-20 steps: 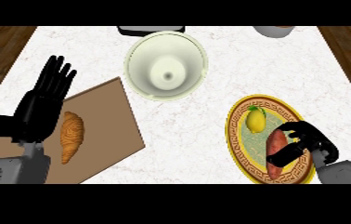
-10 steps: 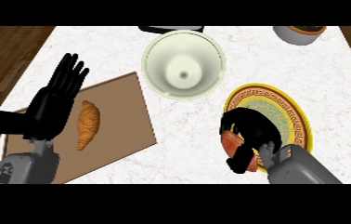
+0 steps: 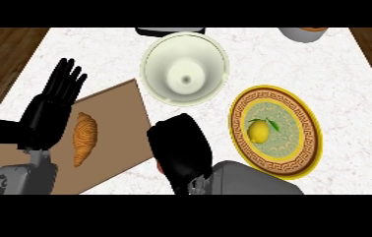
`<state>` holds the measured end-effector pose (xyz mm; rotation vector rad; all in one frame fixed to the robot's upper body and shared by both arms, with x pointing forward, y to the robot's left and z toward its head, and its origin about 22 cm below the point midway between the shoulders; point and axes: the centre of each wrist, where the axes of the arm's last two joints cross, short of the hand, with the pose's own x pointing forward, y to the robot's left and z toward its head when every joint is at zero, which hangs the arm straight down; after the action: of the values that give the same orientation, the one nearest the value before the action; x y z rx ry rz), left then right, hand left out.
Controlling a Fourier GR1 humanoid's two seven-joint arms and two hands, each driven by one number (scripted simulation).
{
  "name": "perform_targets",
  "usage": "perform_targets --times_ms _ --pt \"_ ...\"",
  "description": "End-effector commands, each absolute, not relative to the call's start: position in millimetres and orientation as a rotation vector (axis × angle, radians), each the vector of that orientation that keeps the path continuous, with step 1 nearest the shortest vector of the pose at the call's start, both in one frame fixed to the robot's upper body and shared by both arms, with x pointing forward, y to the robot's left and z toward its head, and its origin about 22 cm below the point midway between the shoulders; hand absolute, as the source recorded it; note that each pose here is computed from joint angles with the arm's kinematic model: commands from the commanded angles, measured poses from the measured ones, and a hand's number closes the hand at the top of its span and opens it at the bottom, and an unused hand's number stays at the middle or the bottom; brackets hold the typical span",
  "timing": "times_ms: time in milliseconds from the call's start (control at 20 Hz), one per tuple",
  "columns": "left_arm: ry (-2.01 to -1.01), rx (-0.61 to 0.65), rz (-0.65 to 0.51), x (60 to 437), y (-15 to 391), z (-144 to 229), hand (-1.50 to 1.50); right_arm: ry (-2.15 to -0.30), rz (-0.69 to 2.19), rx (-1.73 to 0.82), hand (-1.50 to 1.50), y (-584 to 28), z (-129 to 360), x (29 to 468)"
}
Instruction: Pick the sweet potato from the plate and place it in the bowl
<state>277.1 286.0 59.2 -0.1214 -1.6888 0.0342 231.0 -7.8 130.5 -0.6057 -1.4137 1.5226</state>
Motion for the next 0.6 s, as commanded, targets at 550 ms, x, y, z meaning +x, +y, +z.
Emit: perform_targets --times_ms 550 --pt "-1.686 -0.092 0.044 259 288 54 0.0 -1.584 1.131 -0.914 1.5 9 214 268"
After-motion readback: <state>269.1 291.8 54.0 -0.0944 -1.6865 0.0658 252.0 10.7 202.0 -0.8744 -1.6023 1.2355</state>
